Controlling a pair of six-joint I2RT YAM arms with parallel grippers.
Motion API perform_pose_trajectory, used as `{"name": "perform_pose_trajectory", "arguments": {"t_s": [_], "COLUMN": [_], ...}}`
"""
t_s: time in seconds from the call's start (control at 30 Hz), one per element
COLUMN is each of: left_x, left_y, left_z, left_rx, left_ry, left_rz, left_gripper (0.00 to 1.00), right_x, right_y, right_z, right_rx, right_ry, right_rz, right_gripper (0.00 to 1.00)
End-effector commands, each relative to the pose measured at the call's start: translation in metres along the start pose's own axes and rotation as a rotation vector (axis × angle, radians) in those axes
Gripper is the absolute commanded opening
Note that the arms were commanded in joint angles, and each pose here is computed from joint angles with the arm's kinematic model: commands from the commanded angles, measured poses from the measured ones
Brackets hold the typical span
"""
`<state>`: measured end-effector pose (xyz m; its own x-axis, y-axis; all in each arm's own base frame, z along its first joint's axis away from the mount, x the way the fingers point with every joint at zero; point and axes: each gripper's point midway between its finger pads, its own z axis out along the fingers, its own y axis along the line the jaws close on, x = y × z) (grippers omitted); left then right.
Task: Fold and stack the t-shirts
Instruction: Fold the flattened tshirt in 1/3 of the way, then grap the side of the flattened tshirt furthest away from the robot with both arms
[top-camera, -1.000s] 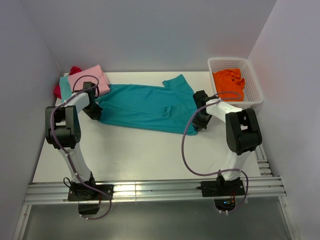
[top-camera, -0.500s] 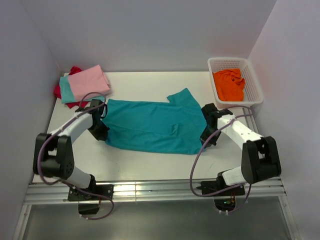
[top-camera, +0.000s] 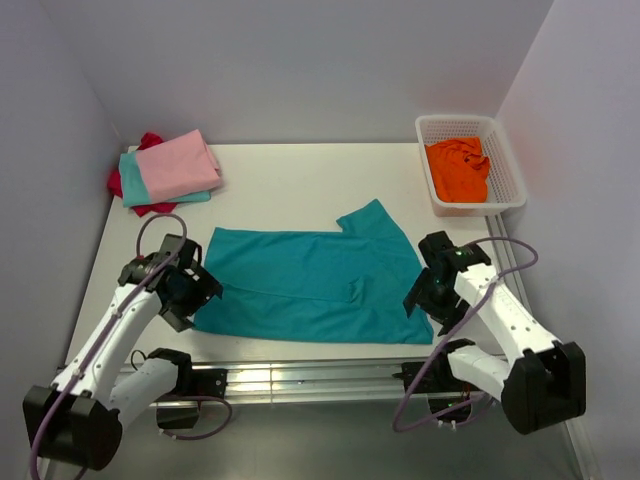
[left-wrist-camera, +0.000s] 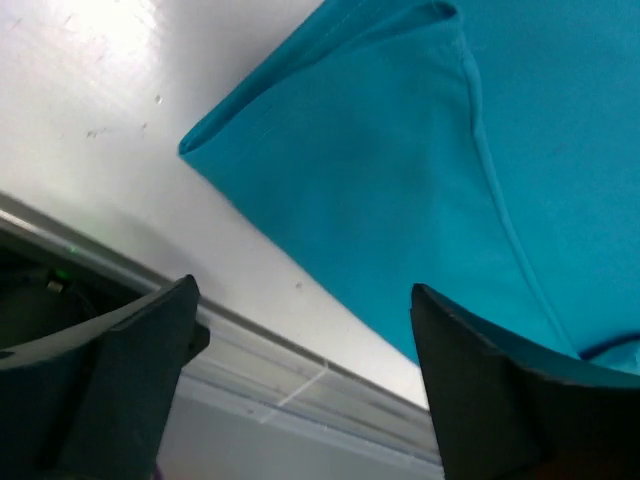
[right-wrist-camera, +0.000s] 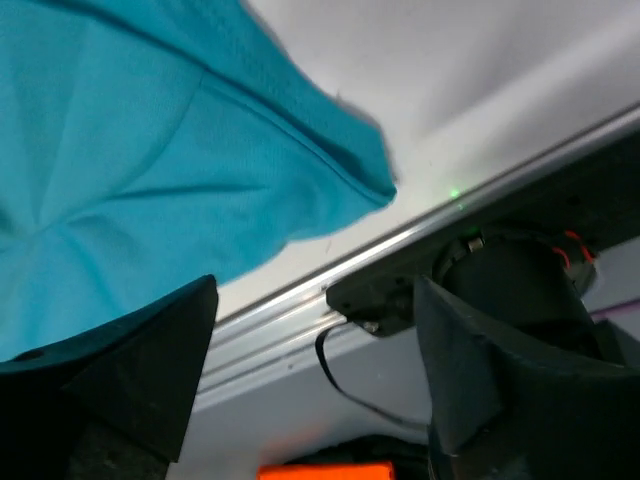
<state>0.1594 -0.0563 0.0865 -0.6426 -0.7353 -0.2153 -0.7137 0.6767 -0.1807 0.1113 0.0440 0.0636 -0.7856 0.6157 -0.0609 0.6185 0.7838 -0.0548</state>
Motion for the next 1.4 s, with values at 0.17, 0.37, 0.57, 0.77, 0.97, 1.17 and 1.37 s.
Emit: {"name": "perform_pose_trajectory", "arguments": {"t_s": [0.17, 0.37, 0.57, 0.77, 0.97, 1.17, 1.37], "left_x": [-0.048, -0.125, -0.196, -0.217, -0.21, -0.199, -0.192], "left_y": [-0.043, -0.129, -0.194, -0.228, -0.227, -0.213, -0.201], "left_z": [-0.07, -0.05, 0.008, 0.058, 0.076, 0.081, 0.079], "left_rx": [0.093, 0.242, 0.229, 0.251, 0.255, 0.239, 0.218], "left_ry": [-0.136, -0.165, -0.171, -0.115, -0.083, -0.065, -0.064], "left_rz": [0.038, 0.059, 0.123, 0.164, 0.177, 0.195, 0.214], "left_gripper": [1.0, 0.97, 0.94, 0.92, 0.88, 0.87, 0.87], "right_x": [-0.05, -0.117, -0.184, -0.236, -0.267, -0.283, -0.282], "right_y": [0.048, 0.138, 0.206, 0.238, 0.253, 0.262, 0.277], "right_z": [-0.091, -0.121, -0.107, -0.065, -0.023, 0.003, 0.024], "right_rx": [-0.226, -0.357, -0.309, -0.18, -0.104, -0.098, -0.124], "right_ry": [-0.184, -0.243, -0.274, -0.307, -0.297, -0.299, -0.259], "right_rz": [-0.02, -0.13, -0.181, -0.221, -0.24, -0.225, -0.204], "right_gripper": [0.87, 0.86, 0.84, 0.82, 0.78, 0.75, 0.72]}}
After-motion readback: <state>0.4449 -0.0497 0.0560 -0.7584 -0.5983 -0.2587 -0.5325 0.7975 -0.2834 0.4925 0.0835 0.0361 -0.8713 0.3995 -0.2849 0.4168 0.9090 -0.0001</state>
